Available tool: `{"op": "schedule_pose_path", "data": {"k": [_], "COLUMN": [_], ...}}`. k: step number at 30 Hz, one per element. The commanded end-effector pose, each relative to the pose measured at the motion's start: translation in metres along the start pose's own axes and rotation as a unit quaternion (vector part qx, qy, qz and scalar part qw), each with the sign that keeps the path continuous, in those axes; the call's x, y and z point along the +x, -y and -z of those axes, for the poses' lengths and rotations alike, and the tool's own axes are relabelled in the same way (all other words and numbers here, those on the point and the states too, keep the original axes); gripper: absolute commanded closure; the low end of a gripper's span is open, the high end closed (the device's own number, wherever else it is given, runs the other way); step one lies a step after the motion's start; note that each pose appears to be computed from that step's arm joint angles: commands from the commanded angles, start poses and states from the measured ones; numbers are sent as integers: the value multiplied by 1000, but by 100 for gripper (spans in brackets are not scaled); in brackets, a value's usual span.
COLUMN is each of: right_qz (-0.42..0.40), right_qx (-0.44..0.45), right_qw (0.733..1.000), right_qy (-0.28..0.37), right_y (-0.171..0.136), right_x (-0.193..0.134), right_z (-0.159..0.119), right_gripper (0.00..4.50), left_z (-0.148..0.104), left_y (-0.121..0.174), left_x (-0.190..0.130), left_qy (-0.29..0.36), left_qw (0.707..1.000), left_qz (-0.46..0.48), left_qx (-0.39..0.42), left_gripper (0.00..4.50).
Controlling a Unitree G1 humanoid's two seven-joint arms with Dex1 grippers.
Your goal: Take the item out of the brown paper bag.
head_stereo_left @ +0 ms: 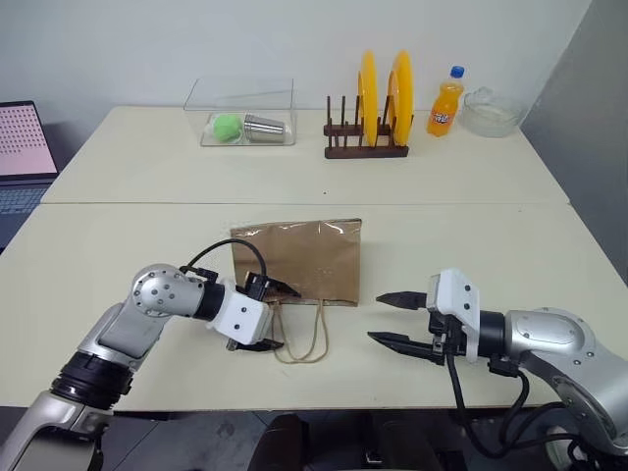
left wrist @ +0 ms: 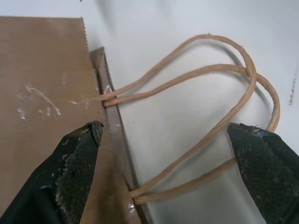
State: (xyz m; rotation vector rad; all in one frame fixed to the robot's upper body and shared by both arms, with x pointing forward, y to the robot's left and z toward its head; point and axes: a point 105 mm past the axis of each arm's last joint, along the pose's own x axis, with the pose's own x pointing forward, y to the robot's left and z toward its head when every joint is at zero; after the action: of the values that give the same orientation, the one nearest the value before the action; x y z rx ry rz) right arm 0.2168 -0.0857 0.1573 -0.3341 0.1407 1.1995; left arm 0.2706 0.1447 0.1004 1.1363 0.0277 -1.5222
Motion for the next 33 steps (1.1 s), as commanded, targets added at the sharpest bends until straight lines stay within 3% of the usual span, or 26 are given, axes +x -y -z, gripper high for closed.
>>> {"op": "schedule_pose_path", "data": {"k": [1,7,10,16,22,27,33], "right_qz": [-11,-20,-21,-21,-23,-46,-86], "right_qx": [-22,-19,-17,-16,-46,-117,-197], "right_qw": [999,999,999,999,999,990,976], "right_qy": [34,37,36,32,4,-58,-32], "right_y": [-7,-9,-9,-9,-9,-13,-18], "right_x": [-4,-8,-9,-10,-10,-8,16], "right_z": [-19,-23,-24,-24,-19,1,0], "right_gripper": [173,173,170,170,170,170,170], "left_z": [1,4,4,0,-10,-23,-45], "left_y": [-2,0,3,12,-2,-34,-57], "left_x": [3,10,15,22,17,-5,-18], "left_qy": [-4,-6,-2,14,44,74,114], "left_qw": [1000,999,999,998,999,992,980], "left_qz": [-2,10,20,40,7,-69,-100], "left_qx": [18,34,41,44,9,-71,-128], "left_gripper": [0,0,58,253,444,448,448]}}
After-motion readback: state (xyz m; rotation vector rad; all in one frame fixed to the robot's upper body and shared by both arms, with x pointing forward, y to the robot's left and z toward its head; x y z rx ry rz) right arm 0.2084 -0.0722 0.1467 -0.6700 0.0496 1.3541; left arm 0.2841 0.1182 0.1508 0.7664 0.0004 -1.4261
